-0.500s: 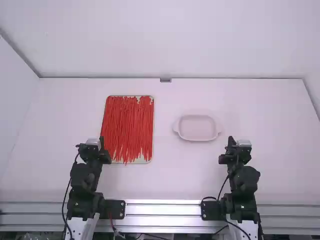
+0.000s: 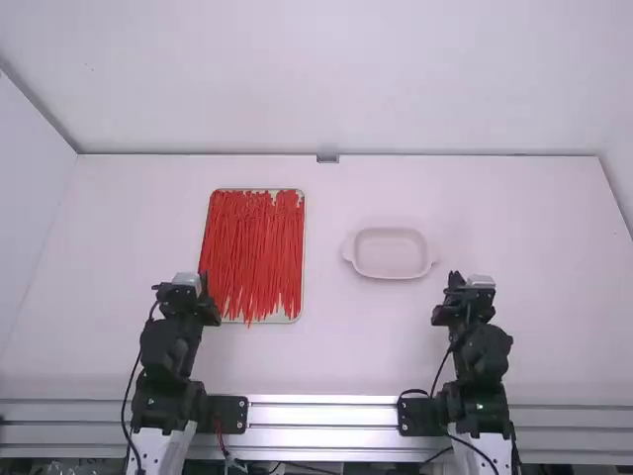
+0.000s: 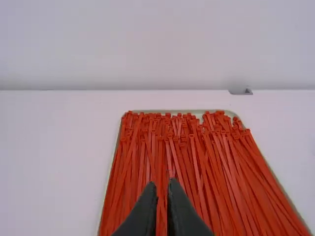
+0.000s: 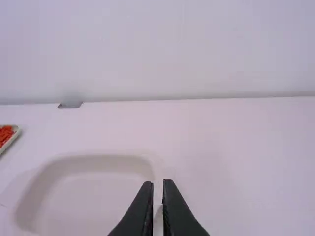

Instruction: Fasten the cable tie

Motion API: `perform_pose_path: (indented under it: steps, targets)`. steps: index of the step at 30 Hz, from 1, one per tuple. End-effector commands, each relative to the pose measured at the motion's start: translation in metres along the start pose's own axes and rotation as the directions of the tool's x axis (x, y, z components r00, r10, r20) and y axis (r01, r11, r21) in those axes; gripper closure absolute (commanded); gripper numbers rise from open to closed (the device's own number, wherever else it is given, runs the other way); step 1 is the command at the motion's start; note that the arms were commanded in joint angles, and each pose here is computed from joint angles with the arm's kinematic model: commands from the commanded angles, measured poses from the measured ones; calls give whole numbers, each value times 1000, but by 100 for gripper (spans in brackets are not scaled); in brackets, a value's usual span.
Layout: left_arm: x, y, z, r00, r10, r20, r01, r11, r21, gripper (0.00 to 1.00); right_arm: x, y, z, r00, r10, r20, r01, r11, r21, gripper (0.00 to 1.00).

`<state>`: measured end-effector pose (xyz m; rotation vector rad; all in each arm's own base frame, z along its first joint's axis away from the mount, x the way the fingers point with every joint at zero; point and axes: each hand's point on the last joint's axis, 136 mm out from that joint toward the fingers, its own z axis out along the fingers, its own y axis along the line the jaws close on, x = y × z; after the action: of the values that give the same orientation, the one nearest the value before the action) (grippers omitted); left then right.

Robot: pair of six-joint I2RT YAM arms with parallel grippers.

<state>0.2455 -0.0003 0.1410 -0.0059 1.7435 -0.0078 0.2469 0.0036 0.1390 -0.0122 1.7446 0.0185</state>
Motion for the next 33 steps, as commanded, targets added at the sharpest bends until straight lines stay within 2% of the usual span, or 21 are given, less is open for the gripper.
perform_pose_path:
  steps: [1,15,26,33]
  targets:
    - [-16,-2,-3,1000,-11,14,10,1000,12,89,-20,2,-3,1000,6,18,-6,1000,-5,89]
    - [-10,-11,5,981,-6,-192,16,999,51,68,-24,14,12,981,-36,-191,31,999,-28,67]
    - [-15,-19,19,933,-108,-344,131,990,44,46,-29,19,35,936,-35,-350,31,999,-19,46]
    - [-11,-25,30,884,-113,-453,150,988,46,32,-23,32,54,884,-50,-464,17,997,-74,32]
